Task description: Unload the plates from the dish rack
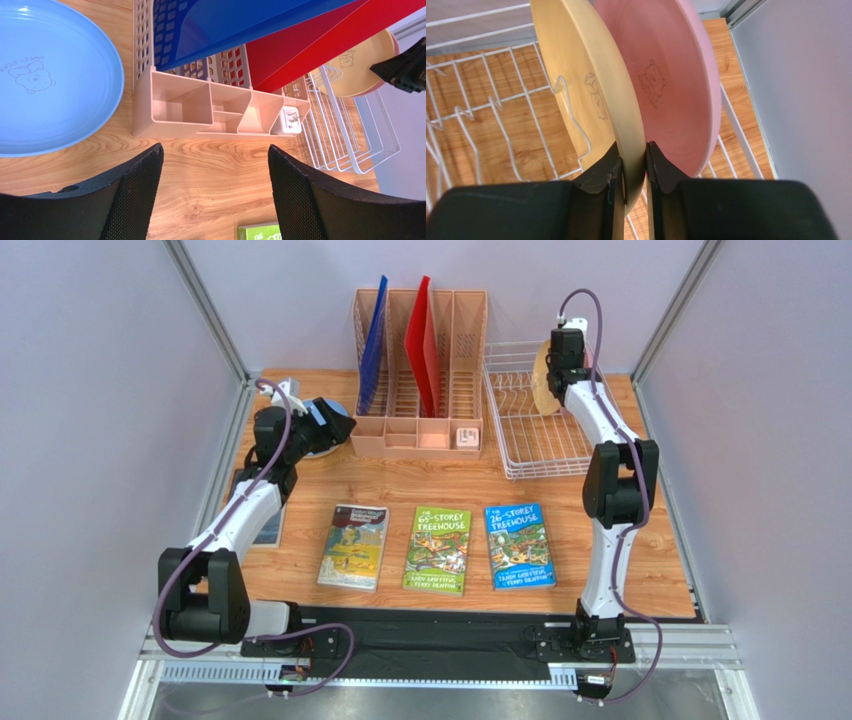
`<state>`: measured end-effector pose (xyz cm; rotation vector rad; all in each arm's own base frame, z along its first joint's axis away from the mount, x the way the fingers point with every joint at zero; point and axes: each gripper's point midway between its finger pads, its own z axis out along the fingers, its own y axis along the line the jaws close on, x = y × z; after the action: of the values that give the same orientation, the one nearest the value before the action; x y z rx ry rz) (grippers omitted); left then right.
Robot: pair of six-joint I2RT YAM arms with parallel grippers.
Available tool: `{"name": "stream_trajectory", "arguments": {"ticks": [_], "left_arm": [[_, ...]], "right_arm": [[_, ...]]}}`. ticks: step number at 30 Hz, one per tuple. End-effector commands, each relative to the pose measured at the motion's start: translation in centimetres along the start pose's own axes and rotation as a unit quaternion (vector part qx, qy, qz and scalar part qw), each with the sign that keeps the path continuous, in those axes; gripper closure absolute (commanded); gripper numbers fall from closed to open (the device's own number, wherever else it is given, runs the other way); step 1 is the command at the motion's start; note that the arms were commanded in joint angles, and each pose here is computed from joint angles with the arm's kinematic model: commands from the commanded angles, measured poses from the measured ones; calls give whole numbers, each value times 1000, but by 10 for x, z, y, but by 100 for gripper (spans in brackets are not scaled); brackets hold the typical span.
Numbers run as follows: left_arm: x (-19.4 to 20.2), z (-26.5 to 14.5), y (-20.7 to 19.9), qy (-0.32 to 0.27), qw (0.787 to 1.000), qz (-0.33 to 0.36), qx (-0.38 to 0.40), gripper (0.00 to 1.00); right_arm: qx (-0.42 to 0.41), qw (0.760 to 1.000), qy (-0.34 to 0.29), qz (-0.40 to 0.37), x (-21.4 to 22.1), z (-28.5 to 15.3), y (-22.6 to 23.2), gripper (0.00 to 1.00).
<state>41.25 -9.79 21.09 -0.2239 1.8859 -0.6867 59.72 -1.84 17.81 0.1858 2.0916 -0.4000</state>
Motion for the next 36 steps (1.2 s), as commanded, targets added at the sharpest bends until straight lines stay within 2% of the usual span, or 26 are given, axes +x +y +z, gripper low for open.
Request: {"name": "stream_trajectory", "arguments": {"ticks": [1, 3, 8, 13, 14, 18, 20, 22, 23, 24, 25, 27, 28, 30, 32, 36], "left_arm": [[-8, -6, -15, -2, 1000, 12, 23, 18], [-10, -9, -18, -4, 1000, 14, 27, 18], [-18, -10, -21, -8, 1000, 20, 22, 18], [-20, -12, -19, -2, 1000, 10, 7, 18], [-21, -13, -17, -5, 1000, 8, 1, 18], [-18, -14, -16, 0, 1000, 4, -2, 18], [-17, -16, -17, 2, 1000, 5, 0, 17], [-18, -19, -20, 2, 1000, 6, 2, 16], [-18, -21, -21, 2, 1000, 6, 4, 16], [-18, -22, -22, 2, 1000, 5, 6, 16], [-18, -25, -26, 1, 1000, 4, 14, 16], [-19, -29, -34, 0, 1000, -5, 29, 15], [-19, -32, -42, 3, 999, -7, 47, 15], [-21, -36, -52, -2, 998, -19, 68, 14], [-23, -41, -63, -6, 995, -22, 96, 13], [-24, -50, -86, -8, 987, -42, 153, 13]], "right_arm": [[-20, 999, -38, -6, -27, -8, 5, 87], [-9, 998, -59, -2, -41, -17, -1, 100], [20, 993, -114, -16, -65, -41, 7, 100], [120, 980, -157, -35, -80, -67, 0, 100], [137, 974, -177, -19, -89, -73, -4, 100], [196, 962, -188, -3, -88, -93, -23, 100], [202, 959, -201, 8, -99, -118, -33, 100], [199, 962, -186, 18, -90, -139, -39, 100], [183, 961, -204, 48, -104, -170, -54, 100], [143, 966, -208, 52, -105, -179, -48, 100], [125, 973, -182, 62, -85, -184, -45, 100], [50, 977, -190, 85, -92, -221, -44, 99], [36, 980, -168, 95, -76, -228, -45, 99], [-29, 977, -175, 122, -75, -256, -40, 99], [-62, 979, -144, 131, -52, -263, -33, 99], [-175, 967, -108, 152, -22, -292, -9, 99]]}}
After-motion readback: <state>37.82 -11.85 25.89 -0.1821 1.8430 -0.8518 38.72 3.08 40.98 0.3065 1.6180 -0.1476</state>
